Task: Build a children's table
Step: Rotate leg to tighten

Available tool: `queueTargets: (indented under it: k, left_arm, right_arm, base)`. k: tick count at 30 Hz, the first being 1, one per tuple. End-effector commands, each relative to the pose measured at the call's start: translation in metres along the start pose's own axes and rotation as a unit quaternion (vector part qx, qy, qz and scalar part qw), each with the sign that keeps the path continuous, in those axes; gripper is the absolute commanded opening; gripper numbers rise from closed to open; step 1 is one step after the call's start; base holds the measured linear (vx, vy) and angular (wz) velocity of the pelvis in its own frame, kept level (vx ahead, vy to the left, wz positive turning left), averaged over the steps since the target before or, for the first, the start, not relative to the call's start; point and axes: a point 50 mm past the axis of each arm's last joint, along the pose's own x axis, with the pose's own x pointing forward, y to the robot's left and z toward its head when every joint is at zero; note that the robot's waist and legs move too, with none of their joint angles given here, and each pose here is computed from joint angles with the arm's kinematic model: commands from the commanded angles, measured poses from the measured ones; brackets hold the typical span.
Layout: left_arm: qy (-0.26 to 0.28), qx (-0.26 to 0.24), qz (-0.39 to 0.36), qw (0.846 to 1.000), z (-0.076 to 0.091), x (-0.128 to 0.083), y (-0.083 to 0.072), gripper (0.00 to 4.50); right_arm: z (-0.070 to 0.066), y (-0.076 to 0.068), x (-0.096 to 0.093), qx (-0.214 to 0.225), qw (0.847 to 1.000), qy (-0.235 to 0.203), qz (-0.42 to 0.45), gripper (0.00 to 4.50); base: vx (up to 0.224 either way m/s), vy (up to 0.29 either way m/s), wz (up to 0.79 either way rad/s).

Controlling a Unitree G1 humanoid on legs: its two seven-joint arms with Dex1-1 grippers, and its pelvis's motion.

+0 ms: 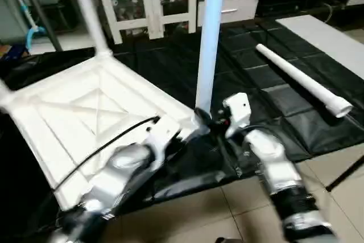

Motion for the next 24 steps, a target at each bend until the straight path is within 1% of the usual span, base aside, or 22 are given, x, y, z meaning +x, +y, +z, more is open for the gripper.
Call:
queueTargets:
  k: [1, 2, 3, 4, 5, 7, 8, 9, 10, 11, 12, 14, 16, 18, 24]
  left_arm:
    - [0.024, 0.000, -0.071, 0.997, -0.014, -0.004, -0.015, 0.00]
    - [0.022, 0.002, -0.085, 0.996, -0.015, -0.007, -0.017, 0.00]
    - [0.019, 0.007, -0.108, 0.994, -0.016, -0.012, -0.020, 0.00]
    - [0.018, 0.008, -0.117, 0.993, -0.016, -0.014, -0.021, 0.00]
    - [0.018, 0.008, -0.117, 0.993, -0.016, -0.014, -0.021, 0.00]
    - [0.018, 0.010, -0.131, 0.991, -0.016, -0.016, -0.023, 0.00]
    - [0.018, 0.010, -0.131, 0.991, -0.016, -0.016, -0.023, 0.00]
    - [0.016, 0.010, -0.138, 0.990, -0.016, -0.017, -0.024, 0.00]
    - [0.015, 0.012, -0.149, 0.989, -0.015, -0.018, -0.025, 0.00]
    - [0.014, 0.012, -0.150, 0.988, -0.015, -0.018, -0.026, 0.00]
    - [0.014, 0.014, -0.154, 0.988, -0.014, -0.018, -0.026, 0.00]
    - [0.014, 0.016, -0.155, 0.988, -0.014, -0.019, -0.026, 0.00]
    - [0.013, 0.017, -0.157, 0.987, -0.013, -0.019, -0.025, 0.00]
    - [0.013, 0.017, -0.159, 0.987, -0.013, -0.020, -0.025, 0.00]
    - [0.015, 0.018, -0.163, 0.986, -0.013, -0.021, -0.025, 0.00]
  right_arm:
    - [0.009, -0.016, -0.013, -0.015, 1.000, 0.002, 0.006, 3.52]
    - [0.007, -0.017, -0.017, -0.023, 0.999, 0.015, 0.031, 3.52]
    - [0.003, -0.016, -0.025, -0.034, 0.995, 0.041, 0.082, 3.52]
    - [0.001, -0.015, -0.029, -0.039, 0.992, 0.052, 0.107, 3.52]
    - [0.001, -0.015, -0.029, -0.039, 0.992, 0.052, 0.107, 3.52]
    - [-0.004, -0.012, -0.035, -0.043, 0.985, 0.075, 0.148, 3.52]
    - [-0.004, -0.012, -0.035, -0.043, 0.985, 0.075, 0.148, 3.52]
    - [-0.007, -0.011, -0.037, -0.047, 0.982, 0.083, 0.165, 3.52]
    - [-0.013, -0.010, -0.040, -0.045, 0.977, 0.096, 0.184, 3.52]
    - [-0.014, -0.010, -0.040, -0.045, 0.977, 0.098, 0.187, 3.52]
    - [-0.017, -0.009, -0.041, -0.049, 0.973, 0.105, 0.197, 3.52]
    - [-0.019, -0.009, -0.042, -0.049, 0.972, 0.109, 0.203, 3.52]
    - [-0.020, -0.008, -0.041, -0.045, 0.971, 0.110, 0.207, 3.27]
    - [-0.020, -0.009, -0.039, -0.042, 0.973, 0.104, 0.203, 3.27]
    - [-0.018, -0.009, -0.036, -0.028, 0.974, 0.090, 0.204, 2.78]
  base:
    - [0.000, 0.000, 0.00]
    - [0.000, 0.000, 0.00]
    - [0.000, 0.000, 0.00]
    - [0.000, 0.000, 0.00]
    - [0.000, 0.000, 0.00]
    - [0.000, 0.000, 0.00]
    - [0.000, 0.000, 0.00]
    - [0.000, 0.000, 0.00]
    - [0.000, 0.000, 0.00]
    - [0.000, 0.000, 0.00]
    - [0.000, 0.000, 0.00]
    - [0.000, 0.000, 0.00]
    - [0.000, 0.000, 0.00]
    - [0.000, 0.000, 0.00]
    - [0.000, 0.000, 0.00]
